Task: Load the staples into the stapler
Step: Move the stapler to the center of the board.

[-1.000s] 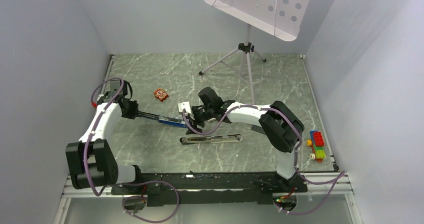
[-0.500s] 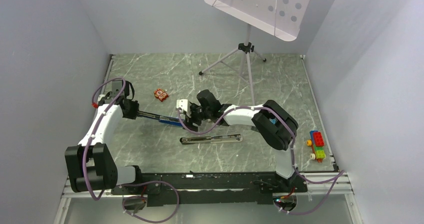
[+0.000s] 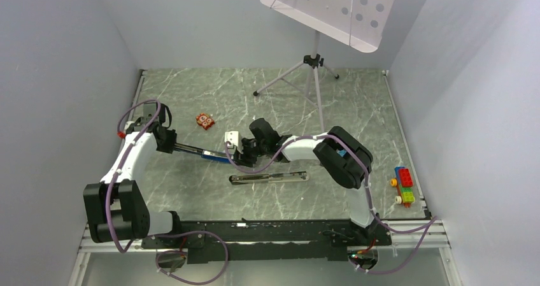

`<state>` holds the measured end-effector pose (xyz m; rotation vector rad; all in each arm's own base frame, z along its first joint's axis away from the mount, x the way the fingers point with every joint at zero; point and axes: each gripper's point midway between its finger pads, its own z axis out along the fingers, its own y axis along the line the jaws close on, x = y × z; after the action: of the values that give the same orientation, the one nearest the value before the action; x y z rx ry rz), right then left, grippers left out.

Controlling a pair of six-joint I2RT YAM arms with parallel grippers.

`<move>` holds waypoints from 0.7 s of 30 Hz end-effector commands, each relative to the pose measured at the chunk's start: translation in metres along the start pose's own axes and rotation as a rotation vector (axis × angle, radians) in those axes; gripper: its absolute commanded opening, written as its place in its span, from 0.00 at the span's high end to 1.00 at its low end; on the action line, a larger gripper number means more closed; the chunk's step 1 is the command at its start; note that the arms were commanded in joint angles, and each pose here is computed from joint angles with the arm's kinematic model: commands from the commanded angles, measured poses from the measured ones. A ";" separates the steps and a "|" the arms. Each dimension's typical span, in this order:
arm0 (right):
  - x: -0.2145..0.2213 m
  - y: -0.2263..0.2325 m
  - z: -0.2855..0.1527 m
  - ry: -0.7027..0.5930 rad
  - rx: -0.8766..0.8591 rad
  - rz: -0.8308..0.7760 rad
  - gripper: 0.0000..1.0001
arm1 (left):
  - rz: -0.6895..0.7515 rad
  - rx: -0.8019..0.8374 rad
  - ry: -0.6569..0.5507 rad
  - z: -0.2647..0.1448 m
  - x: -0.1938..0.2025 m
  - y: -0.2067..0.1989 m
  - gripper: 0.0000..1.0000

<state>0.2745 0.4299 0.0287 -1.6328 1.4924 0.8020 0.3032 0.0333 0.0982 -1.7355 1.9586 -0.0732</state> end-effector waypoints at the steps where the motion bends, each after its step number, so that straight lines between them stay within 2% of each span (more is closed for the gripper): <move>1: -0.019 -0.004 0.004 -0.056 0.007 -0.048 0.52 | -0.040 0.003 0.001 -0.004 0.000 -0.002 1.00; 4: -0.023 -0.007 0.004 -0.068 0.025 -0.042 0.46 | -0.040 -0.002 0.007 -0.003 0.002 0.000 1.00; 11: -0.032 -0.008 0.003 -0.098 0.028 -0.041 0.50 | -0.040 -0.015 0.001 -0.001 0.002 0.004 1.00; 15: -0.030 -0.007 0.004 -0.094 0.019 -0.048 0.70 | -0.041 -0.014 0.002 -0.001 0.002 0.002 1.00; 21: -0.020 -0.002 0.006 -0.070 0.009 -0.069 0.86 | -0.051 -0.030 0.023 0.006 0.009 0.005 1.00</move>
<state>0.2774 0.4370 0.0361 -1.6021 1.4674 0.7995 0.2990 0.0341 0.0917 -1.7586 1.9618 -0.0498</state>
